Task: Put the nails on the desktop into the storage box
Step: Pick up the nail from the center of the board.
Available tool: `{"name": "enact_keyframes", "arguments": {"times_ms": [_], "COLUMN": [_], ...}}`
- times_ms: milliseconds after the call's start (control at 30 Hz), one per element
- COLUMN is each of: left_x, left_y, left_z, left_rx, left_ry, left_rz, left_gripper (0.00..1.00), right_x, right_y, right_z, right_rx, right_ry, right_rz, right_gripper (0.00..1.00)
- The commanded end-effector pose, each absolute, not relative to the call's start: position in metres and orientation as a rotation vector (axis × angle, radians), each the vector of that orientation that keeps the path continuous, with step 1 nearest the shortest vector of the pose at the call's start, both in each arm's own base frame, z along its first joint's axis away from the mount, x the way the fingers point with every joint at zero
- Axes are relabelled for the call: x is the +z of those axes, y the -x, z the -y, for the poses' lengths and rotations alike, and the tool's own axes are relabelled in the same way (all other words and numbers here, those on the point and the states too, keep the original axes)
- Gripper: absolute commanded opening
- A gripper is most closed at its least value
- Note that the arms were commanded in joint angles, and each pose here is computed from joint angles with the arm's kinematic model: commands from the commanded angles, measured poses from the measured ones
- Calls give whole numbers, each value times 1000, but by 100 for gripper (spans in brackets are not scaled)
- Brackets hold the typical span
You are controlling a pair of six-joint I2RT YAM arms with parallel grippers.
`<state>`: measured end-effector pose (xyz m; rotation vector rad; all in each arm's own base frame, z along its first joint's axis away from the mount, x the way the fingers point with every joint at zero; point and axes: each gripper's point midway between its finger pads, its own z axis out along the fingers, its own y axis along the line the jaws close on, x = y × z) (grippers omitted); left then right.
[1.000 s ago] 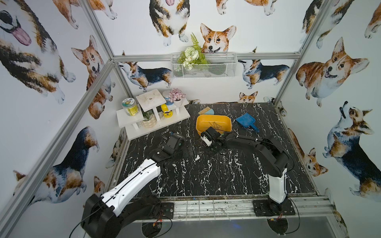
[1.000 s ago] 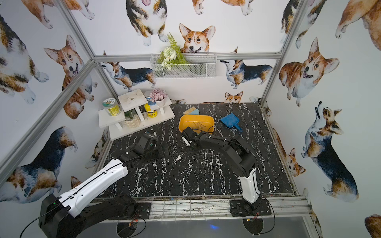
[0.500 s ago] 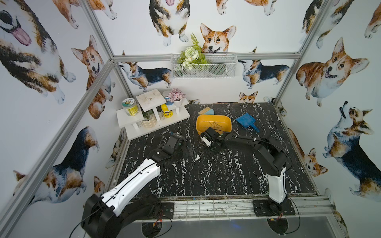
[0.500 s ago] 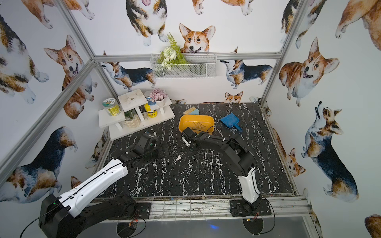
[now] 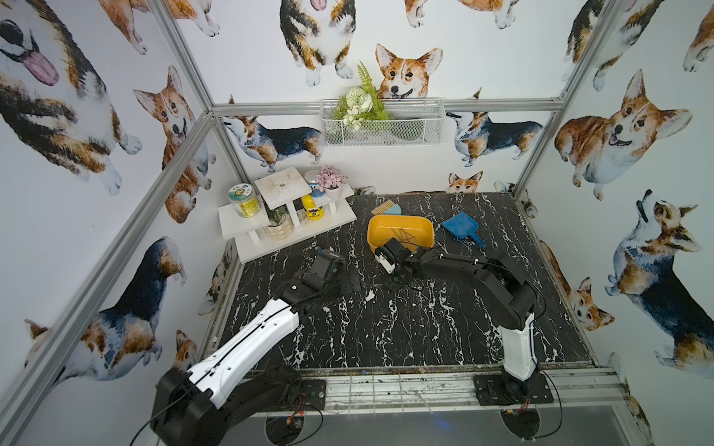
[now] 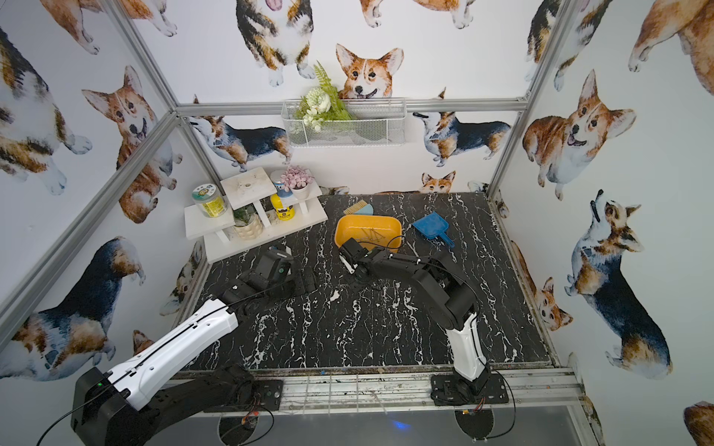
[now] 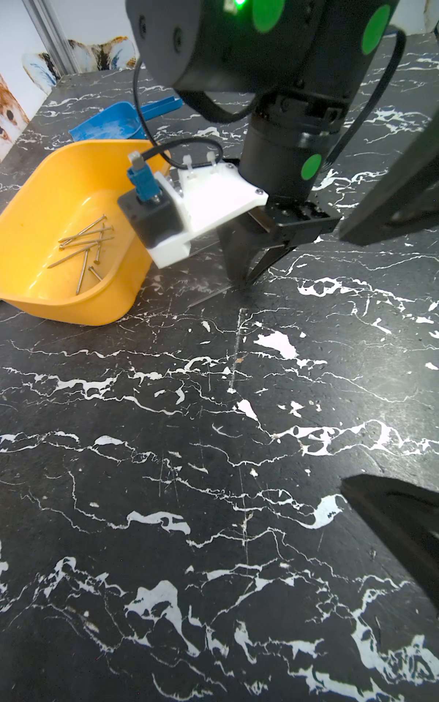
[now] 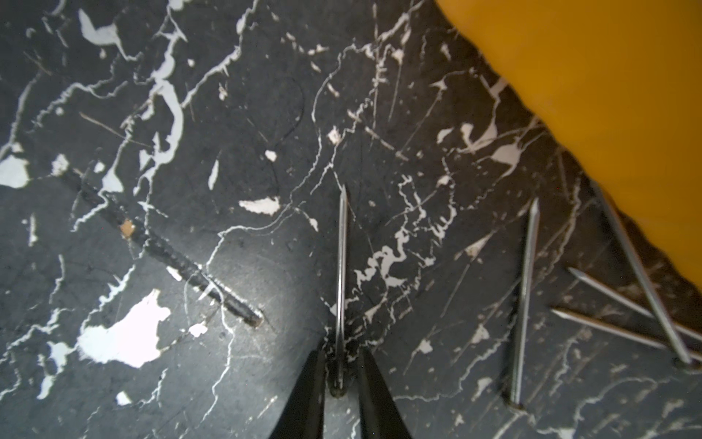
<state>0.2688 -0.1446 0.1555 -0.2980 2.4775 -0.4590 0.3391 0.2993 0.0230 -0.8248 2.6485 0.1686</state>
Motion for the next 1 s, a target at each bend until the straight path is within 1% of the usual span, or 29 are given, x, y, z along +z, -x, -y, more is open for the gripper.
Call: {"name": "enact_keyframes", "arguments": {"times_ms": [0,200,300,533,667,967], "left_x": [156,158,157,157,156,157], "left_y": [-269,-270,-270,-270,-271,-270], "left_z": [145,146,145,146,146,145], "left_rx": [-465,-473,-471,-475,-476,-477], "left_ry": [285,287,290,289,289,290], "left_rz": [-2472,-2468,-2469,-2465,-2466,-2465], "left_gripper": [100,100,100,100,100,100], "right_x": [13,12,13,15,14,19], "right_y": [-324,-321,-320,-317,-314,-313], "right_z": [-289,-288,-288,-286,-286,-290], "right_rx": [144,143,144,148,159,175], "right_ry": [821,823,825,817,815,826], "right_rz": [-2720,-2722,-2721,-2726,-2729,-2711], "right_gripper": [21,21,18,16,13,3]}}
